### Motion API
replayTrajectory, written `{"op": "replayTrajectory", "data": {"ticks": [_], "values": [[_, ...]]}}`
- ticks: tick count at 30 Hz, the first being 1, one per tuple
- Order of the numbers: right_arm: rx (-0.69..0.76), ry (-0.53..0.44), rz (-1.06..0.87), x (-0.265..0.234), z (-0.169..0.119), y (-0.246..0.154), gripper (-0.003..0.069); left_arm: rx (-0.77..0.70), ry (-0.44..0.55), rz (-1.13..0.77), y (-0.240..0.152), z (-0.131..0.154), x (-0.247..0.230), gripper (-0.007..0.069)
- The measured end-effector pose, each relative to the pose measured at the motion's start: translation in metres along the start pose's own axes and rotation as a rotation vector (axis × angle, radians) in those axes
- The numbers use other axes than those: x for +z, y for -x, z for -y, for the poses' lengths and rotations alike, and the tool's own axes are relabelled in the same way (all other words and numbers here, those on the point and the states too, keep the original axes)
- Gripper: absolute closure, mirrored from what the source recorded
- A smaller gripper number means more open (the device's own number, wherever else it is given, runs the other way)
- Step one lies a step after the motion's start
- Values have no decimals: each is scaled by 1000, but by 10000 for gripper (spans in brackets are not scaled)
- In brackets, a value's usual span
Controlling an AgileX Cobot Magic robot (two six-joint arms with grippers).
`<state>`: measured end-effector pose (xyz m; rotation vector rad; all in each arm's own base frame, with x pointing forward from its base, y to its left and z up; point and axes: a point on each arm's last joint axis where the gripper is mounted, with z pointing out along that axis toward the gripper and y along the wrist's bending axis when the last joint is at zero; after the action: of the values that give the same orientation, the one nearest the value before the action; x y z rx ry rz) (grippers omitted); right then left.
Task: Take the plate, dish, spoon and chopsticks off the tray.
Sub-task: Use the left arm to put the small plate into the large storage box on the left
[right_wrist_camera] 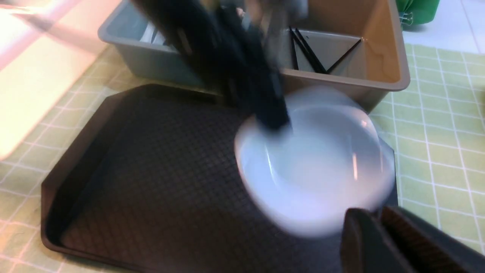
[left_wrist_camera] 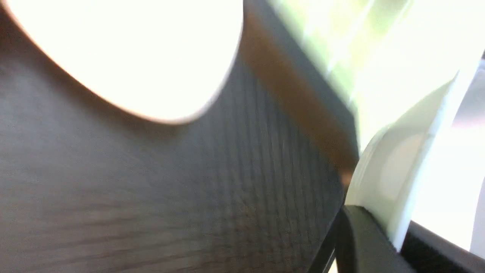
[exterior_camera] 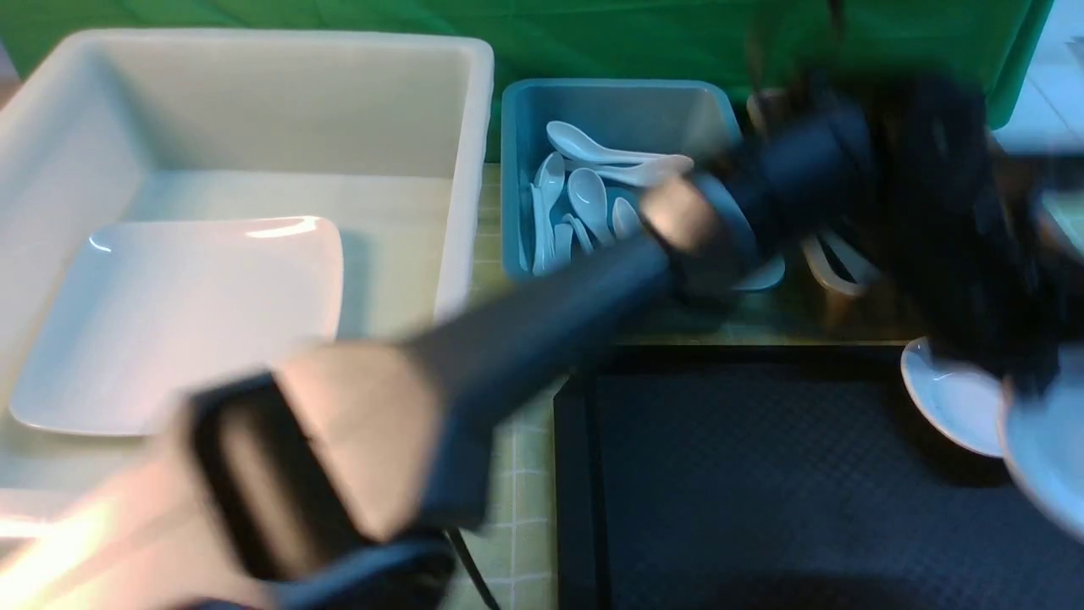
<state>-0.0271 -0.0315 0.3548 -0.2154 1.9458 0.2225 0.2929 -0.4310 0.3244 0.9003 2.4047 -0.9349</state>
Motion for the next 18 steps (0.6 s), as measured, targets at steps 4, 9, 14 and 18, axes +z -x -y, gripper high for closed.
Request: {"op": "replayTrajectory", "data": {"ticks": [4,9,14,18], "values": [[0,0,1,0,0,0,594,-11,123,239,39,-29,-138,620],[0,0,1,0,0,0,588,-138,233,410,40,-89,-254,620],[0,0,1,0,0,0,587,-321,367,336,0,-155,-291,620],[0,0,1,0,0,0,587,-497,439,234,-48,-208,-303,620]]}}
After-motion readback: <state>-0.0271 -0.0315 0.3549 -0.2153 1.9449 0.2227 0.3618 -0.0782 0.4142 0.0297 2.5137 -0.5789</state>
